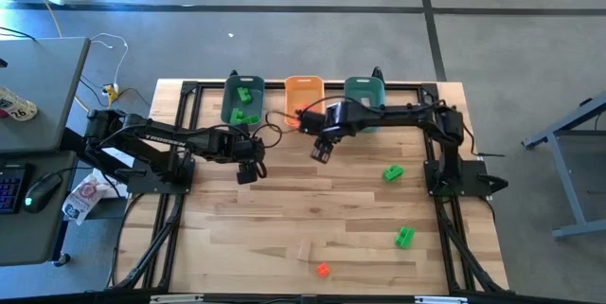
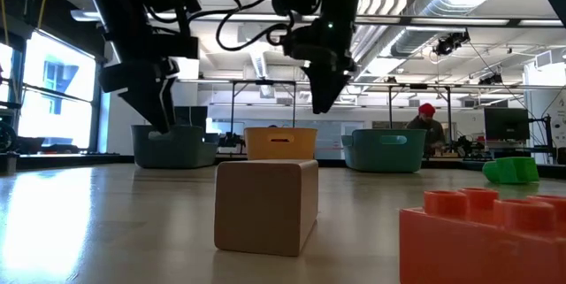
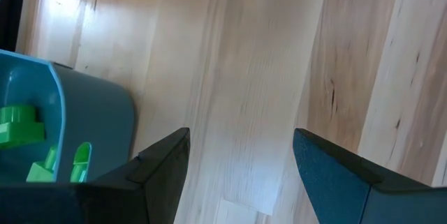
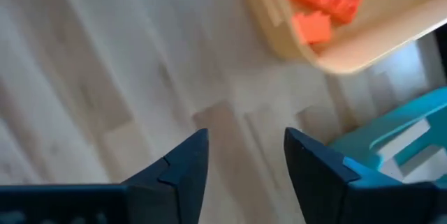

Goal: Sort & place blocks by color
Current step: Put the green game piece into the dark blue bin

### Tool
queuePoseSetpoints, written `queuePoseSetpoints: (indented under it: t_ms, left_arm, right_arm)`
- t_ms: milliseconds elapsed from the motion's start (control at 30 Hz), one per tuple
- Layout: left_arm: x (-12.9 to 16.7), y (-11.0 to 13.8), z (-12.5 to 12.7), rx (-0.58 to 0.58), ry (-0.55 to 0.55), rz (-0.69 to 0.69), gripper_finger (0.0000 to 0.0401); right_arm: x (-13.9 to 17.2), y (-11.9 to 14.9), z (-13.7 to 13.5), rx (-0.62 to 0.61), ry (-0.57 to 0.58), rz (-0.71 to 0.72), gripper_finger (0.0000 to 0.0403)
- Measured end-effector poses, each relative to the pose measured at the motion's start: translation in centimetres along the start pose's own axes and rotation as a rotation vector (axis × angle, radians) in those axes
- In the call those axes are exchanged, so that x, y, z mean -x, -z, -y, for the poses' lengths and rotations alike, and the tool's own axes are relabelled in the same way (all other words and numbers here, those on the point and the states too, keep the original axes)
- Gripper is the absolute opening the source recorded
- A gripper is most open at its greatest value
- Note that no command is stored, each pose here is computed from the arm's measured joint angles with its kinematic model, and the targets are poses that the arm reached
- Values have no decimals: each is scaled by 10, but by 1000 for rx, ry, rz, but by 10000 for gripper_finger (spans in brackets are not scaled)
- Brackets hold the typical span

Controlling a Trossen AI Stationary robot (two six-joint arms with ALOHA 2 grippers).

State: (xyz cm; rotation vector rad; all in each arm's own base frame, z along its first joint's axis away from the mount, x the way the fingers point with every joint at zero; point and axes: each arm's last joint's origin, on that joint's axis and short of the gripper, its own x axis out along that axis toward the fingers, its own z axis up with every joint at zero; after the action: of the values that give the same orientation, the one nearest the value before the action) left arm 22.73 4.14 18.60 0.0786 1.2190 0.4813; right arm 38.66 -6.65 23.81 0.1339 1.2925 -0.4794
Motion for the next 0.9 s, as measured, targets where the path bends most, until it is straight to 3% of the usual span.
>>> queuePoseSetpoints:
  t_ms: [233,467,733,900]
  left_arm:
    - [0,-1,0,3,3,7,241]
    - [0,-1,0,4,8,10,241]
    - [0,-3,0,10,9,27,241]
    - [0,-3,0,11,9,27,241]
  right_arm:
    - [7,17,-22,57,19,-97,163]
    - [16,39,-33,99,164,-221,163]
    - [24,52,-48,192,209,-267,162]
    - [31,65,-51,230,303,-341,162]
